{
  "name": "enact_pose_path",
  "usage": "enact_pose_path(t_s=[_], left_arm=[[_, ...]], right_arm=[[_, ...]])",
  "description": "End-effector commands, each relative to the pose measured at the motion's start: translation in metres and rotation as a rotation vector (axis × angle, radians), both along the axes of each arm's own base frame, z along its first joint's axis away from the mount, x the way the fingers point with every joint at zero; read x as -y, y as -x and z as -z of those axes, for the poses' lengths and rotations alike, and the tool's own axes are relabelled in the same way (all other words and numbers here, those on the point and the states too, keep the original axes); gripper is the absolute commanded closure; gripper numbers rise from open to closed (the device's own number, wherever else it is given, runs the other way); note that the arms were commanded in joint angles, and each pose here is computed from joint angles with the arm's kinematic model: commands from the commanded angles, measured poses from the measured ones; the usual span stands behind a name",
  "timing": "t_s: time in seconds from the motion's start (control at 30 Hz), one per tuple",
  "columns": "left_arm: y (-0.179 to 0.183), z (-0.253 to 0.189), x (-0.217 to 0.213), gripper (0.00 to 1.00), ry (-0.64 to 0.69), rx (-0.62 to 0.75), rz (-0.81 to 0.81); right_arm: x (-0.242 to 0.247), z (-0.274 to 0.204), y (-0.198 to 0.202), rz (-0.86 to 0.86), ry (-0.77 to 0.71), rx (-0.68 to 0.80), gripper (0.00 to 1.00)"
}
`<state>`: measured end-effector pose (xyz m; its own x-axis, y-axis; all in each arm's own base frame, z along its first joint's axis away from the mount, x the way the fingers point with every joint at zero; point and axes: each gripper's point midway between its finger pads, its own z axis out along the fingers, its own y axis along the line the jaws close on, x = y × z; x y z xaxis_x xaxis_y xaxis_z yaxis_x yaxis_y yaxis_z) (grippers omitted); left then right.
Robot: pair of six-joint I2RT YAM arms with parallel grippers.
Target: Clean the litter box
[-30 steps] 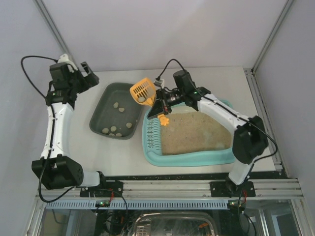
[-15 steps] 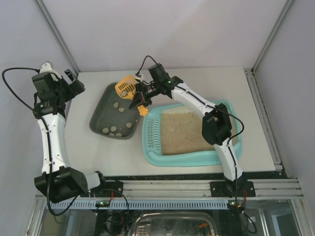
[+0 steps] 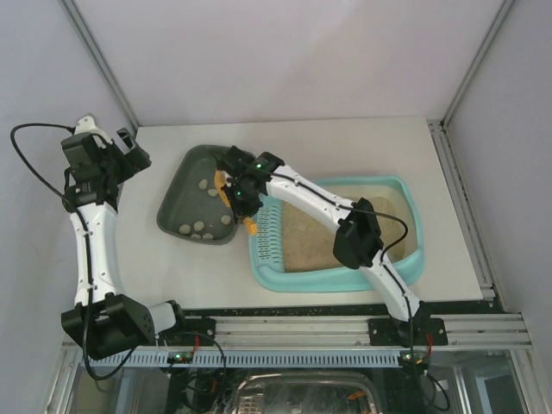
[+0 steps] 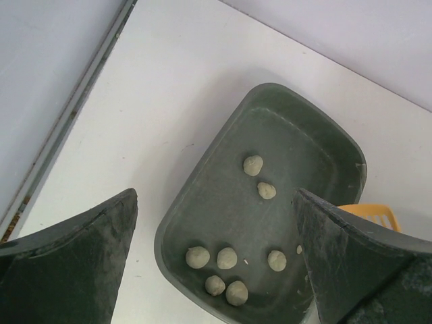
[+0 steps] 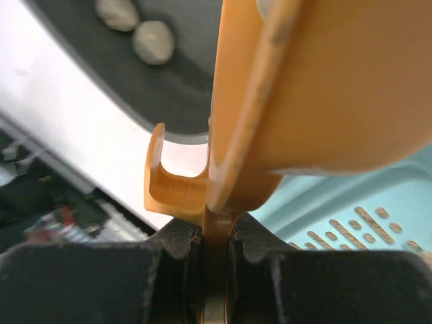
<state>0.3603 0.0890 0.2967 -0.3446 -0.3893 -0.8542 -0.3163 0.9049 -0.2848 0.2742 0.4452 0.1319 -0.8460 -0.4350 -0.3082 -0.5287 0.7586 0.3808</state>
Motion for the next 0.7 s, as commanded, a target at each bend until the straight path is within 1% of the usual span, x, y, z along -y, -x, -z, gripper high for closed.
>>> enact_pose_path(t_s=[0.0,0.07,0.17,0.3,0.43,0.5,0.57,0.67], left_arm=[[-0.006,-0.001,-0.005,0.00,0.008,0.040,-0.029],[-0.006,0.004,-0.006,0.00,0.012,0.031,-0.038],[-0.006,0.013,-0.006,0.00,0.024,0.017,-0.042],[-0.005,0.024,-0.003,0.00,0.041,0.000,-0.039],[-0.007,0.023,0.003,0.00,0.041,0.003,-0.018],[-0.009,0.022,0.008,0.00,0.041,0.005,0.001],[-0.011,0.024,0.018,0.00,0.053,0.000,0.049],[-0.013,0.024,0.044,0.00,0.073,-0.003,0.150]], right_arm=[[0.025,-0.001,-0.024,-0.050,0.268,0.352,1.00],[0.034,0.003,-0.033,-0.049,0.346,0.419,1.00],[0.043,0.005,-0.043,-0.033,0.396,0.460,1.00],[0.050,0.006,-0.049,-0.030,0.437,0.493,1.00],[0.053,0.003,-0.051,-0.024,0.457,0.516,1.00],[0.050,-0.003,-0.050,-0.011,0.418,0.493,1.00],[0.040,-0.017,-0.044,-0.020,0.317,0.446,1.00],[0.034,-0.065,-0.034,-0.024,0.151,0.438,1.00]])
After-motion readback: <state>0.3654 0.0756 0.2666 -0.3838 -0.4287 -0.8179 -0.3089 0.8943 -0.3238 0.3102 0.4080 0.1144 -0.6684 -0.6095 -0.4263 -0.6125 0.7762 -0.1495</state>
